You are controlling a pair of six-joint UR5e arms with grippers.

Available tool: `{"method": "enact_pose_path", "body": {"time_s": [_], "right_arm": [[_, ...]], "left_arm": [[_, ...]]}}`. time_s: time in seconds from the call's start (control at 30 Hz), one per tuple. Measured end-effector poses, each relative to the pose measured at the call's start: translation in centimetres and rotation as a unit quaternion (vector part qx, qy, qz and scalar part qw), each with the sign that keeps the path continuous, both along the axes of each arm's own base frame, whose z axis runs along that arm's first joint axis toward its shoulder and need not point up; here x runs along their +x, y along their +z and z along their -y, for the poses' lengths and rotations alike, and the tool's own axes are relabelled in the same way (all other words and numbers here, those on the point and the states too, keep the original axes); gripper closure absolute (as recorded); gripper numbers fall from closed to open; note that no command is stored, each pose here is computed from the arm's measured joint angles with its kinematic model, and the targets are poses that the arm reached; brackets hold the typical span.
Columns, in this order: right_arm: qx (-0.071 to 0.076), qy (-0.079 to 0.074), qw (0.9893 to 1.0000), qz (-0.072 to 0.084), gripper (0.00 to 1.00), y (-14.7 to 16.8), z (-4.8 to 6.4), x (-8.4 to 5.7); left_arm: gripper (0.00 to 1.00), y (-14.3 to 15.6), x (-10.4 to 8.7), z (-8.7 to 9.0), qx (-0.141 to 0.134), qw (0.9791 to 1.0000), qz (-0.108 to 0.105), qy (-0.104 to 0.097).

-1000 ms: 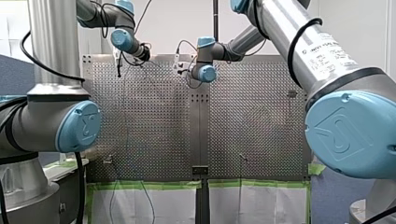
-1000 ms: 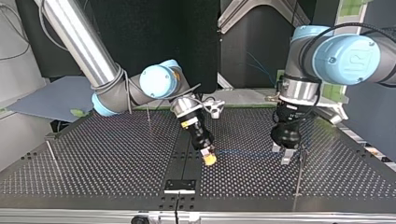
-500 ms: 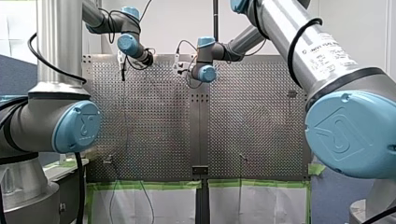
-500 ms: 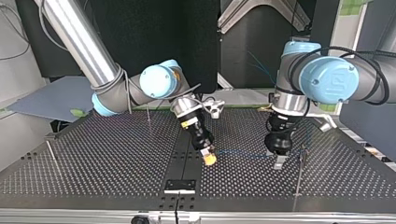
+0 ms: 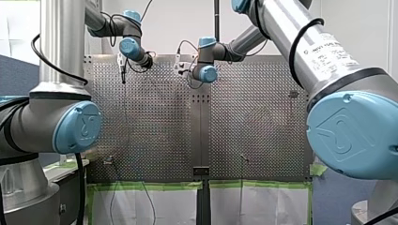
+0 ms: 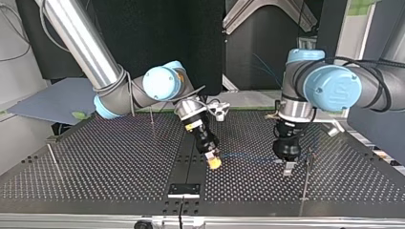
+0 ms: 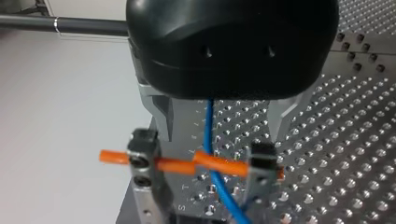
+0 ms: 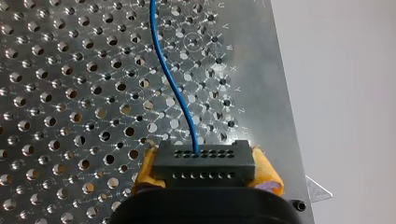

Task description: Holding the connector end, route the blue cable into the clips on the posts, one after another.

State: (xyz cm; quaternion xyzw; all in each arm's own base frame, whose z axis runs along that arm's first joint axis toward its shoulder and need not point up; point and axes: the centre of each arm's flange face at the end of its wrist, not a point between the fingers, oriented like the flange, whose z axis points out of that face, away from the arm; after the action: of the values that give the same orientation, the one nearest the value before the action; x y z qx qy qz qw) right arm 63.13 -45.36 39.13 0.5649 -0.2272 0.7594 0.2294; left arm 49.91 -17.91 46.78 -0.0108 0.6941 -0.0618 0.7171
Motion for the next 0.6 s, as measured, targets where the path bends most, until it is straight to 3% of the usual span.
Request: {"method": "enact_pose_path", "body": {"time_s": [0.6], "right_arm": [[0.000, 0.000, 1.0000, -0.001, 1.00, -0.01, -0.01, -0.01]], "left_arm": [[0.00, 0.51, 1.01, 0.19, 0.001, 0.9999, 0.011, 0.009]]}}
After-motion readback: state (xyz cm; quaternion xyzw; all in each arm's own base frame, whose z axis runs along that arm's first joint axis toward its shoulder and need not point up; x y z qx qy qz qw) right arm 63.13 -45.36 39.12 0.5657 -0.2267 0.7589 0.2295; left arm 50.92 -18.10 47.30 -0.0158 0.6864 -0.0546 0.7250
